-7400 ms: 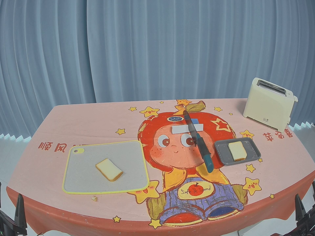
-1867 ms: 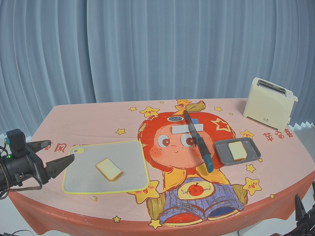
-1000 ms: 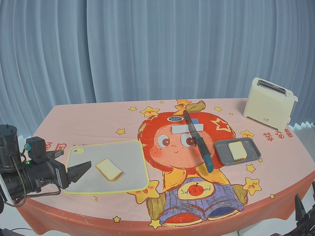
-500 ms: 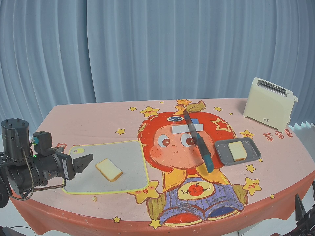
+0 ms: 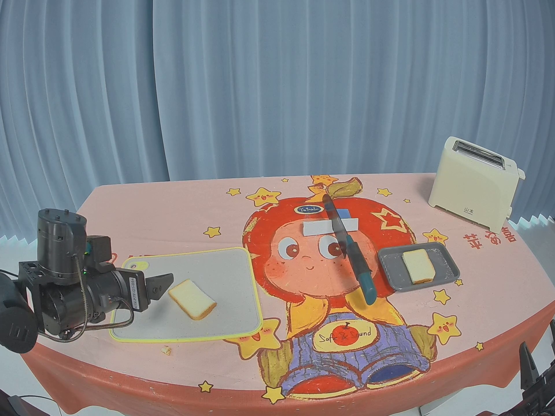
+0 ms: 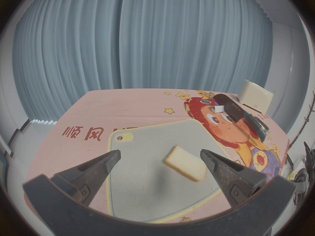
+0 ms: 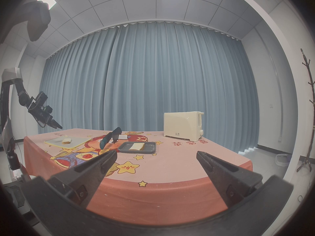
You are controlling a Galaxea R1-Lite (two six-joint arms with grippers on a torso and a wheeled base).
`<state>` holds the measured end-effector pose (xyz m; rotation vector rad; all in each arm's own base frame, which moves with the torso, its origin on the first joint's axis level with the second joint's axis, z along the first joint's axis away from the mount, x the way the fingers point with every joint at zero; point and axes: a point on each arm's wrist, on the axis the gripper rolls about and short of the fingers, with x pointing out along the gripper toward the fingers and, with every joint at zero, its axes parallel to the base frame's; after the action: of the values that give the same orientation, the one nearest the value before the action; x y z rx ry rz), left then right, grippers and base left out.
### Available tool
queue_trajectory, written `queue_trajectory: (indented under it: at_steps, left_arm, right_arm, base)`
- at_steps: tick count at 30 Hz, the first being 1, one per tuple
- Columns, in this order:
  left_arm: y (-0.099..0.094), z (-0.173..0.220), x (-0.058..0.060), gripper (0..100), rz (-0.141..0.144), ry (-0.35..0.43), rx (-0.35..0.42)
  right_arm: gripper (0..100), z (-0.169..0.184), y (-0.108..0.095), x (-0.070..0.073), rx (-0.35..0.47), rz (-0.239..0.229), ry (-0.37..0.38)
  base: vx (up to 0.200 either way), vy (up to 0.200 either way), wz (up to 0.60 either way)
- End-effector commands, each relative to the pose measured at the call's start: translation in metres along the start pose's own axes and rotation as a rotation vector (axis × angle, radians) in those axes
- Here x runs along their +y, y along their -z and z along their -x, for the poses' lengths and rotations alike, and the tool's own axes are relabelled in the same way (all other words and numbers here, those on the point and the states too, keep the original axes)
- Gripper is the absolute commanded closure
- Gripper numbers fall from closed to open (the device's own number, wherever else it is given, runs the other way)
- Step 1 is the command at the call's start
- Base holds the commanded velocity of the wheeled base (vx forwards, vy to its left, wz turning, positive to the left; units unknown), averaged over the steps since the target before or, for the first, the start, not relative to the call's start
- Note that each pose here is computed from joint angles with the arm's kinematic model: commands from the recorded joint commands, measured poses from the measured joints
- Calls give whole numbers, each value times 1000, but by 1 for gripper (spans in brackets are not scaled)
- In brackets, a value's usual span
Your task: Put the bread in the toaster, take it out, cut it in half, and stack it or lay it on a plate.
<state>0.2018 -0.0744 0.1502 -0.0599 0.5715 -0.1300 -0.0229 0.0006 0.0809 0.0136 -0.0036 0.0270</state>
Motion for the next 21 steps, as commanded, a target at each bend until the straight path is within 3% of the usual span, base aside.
queue_trajectory:
  at_steps: [1, 14, 21]
  left_arm:
    - [7, -24, -1, 0, -7, -58, 90]
    - [12, -44, -1, 0, -2, -95, 169]
    - [10, -46, 2, 0, 10, -105, 166]
  right_arm:
    - [0, 0, 5, 0, 1, 0, -1]
    - [0, 0, 5, 0, 1, 0, -1]
    - [0, 0, 5, 0, 1, 0, -1]
  base:
    - [0, 0, 0]
    - [0, 0, 0]
    - [0, 0, 0]
